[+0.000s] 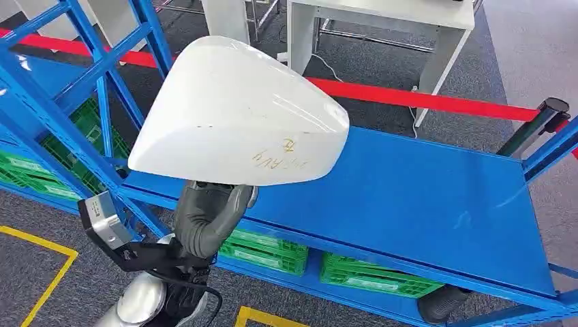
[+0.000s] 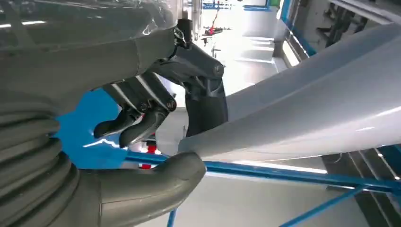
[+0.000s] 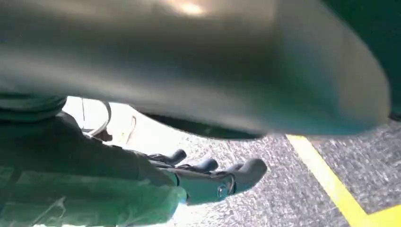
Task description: Take the parts from the cabinet and place them on the table.
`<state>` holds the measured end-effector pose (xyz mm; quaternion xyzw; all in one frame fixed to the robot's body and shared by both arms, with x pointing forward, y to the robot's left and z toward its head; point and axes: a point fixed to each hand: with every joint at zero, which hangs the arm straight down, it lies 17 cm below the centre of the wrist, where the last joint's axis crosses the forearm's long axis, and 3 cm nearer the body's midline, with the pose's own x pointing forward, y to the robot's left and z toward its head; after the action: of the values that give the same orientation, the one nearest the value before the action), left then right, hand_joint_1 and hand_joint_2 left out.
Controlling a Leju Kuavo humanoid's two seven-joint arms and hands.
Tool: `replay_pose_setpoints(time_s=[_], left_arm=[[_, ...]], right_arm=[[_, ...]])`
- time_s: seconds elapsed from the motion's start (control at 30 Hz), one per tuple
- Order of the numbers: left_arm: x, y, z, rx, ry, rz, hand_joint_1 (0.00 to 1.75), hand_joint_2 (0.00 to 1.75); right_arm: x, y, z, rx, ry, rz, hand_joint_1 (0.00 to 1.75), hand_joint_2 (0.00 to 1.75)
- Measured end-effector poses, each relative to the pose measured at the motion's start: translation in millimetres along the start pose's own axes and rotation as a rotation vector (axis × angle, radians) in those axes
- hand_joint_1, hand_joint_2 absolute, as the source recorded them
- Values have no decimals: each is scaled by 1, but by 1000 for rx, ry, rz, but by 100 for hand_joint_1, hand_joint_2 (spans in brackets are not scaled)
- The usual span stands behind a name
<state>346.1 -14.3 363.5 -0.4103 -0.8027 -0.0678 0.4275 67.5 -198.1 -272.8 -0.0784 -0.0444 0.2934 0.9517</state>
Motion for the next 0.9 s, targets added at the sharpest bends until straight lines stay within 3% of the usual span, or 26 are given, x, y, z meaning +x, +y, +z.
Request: replay_pose_setpoints(time_s=[0.9], left_arm=[[-6, -1, 4, -3, 17, 18, 175, 175]], right_arm=[[0, -3, 0, -9, 10, -6, 0, 0]])
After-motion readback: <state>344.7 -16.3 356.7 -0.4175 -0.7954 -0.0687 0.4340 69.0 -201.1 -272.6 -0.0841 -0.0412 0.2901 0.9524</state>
